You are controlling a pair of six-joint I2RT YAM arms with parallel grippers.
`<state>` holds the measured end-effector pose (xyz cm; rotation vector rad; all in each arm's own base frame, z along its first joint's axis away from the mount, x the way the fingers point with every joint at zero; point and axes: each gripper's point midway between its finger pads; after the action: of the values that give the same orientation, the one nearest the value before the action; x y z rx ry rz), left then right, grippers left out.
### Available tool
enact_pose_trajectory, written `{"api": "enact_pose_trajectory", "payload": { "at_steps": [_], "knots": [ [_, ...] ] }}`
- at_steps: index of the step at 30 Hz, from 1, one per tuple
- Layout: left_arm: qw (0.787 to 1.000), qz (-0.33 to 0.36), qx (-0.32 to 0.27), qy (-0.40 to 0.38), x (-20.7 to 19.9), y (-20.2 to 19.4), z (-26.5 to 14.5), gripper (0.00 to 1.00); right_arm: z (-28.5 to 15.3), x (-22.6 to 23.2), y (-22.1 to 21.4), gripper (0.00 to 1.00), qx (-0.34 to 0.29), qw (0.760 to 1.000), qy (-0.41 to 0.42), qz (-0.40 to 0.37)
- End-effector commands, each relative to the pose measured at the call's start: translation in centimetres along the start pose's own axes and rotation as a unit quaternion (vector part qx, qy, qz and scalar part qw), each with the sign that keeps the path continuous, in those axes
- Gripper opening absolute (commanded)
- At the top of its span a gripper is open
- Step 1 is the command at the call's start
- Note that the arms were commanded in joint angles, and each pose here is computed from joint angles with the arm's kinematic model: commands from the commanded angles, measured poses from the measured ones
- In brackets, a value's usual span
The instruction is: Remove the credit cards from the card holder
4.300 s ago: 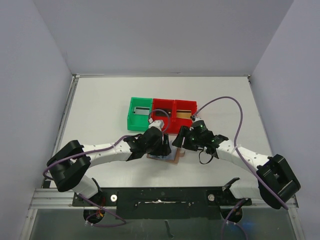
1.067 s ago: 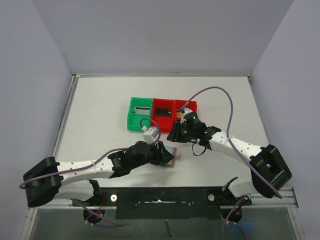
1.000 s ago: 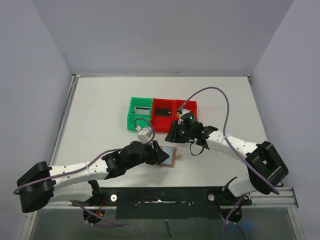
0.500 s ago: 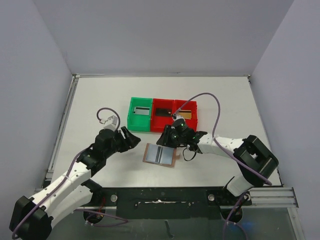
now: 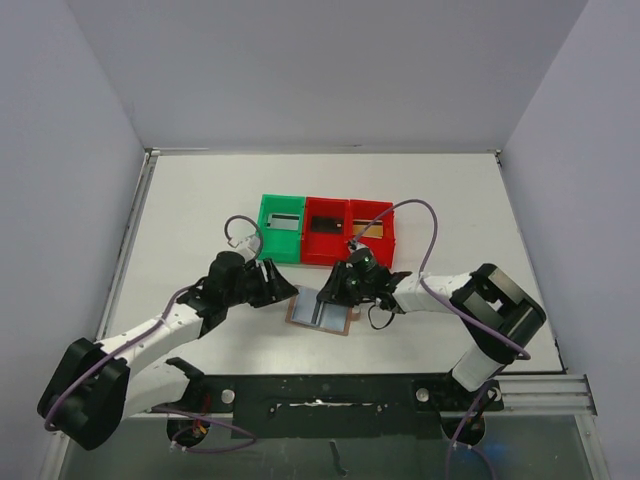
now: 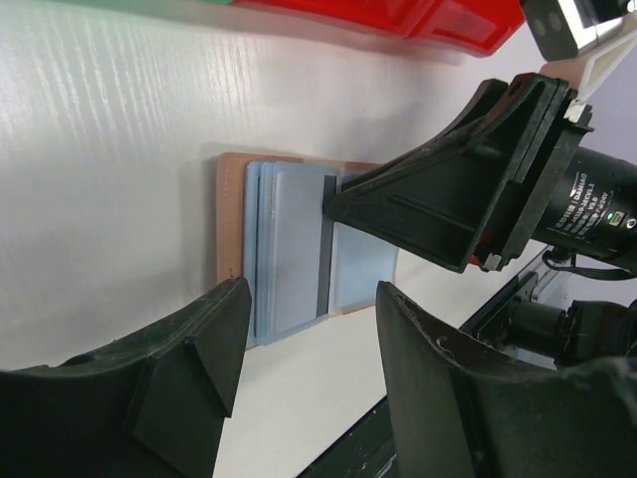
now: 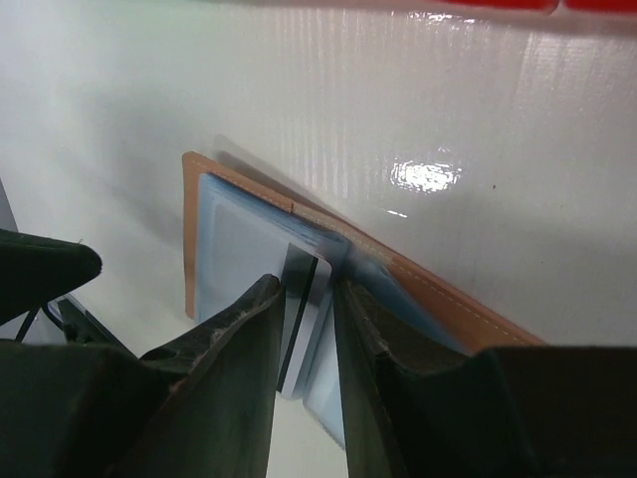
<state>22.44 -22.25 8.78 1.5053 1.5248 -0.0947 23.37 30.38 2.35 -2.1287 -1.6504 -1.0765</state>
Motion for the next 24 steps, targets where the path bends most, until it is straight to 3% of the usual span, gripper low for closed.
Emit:
{"api": "enact_pose_trajectory", "payload": {
  "at_steps": [1,5,9,17,24],
  "knots": [
    [0.998,0.033,-0.001,-0.047,-1.7,0.3,0.8,0.5,0.1,0.2,0.5,0.29,-0.006,1.0,0.022,0.007],
    [0.999,0.034,-0.03,-0.002,-0.5,1.6,0.9,0.5,0.0,-1.0,1.0,0.28,-0.005,1.0,0.018,0.011],
    [0.998,0.039,-0.037,-0.015,-1.6,2.7,1.2,0.51,-0.2,-1.4,1.3,0.26,0.004,0.999,0.032,0.012],
    [0.996,0.067,0.033,-0.038,-3.6,-2.5,3.5,0.46,-0.4,-0.6,1.1,0.25,0.01,0.998,0.055,0.007],
    [0.998,0.036,0.037,0.032,-0.9,-4.2,4.0,0.41,-0.9,1.6,0.3,0.29,0.013,0.994,0.108,-0.012]
  ]
}}
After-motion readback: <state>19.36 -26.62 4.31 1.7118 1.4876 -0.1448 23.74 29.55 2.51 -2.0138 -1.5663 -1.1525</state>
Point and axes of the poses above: each gripper's point midway between its finger pads, its own z axis out along the fingers, its own x axis along the line the jaws close on, y = z × x, and after that the axes turned 8 degrees about z, right-handed
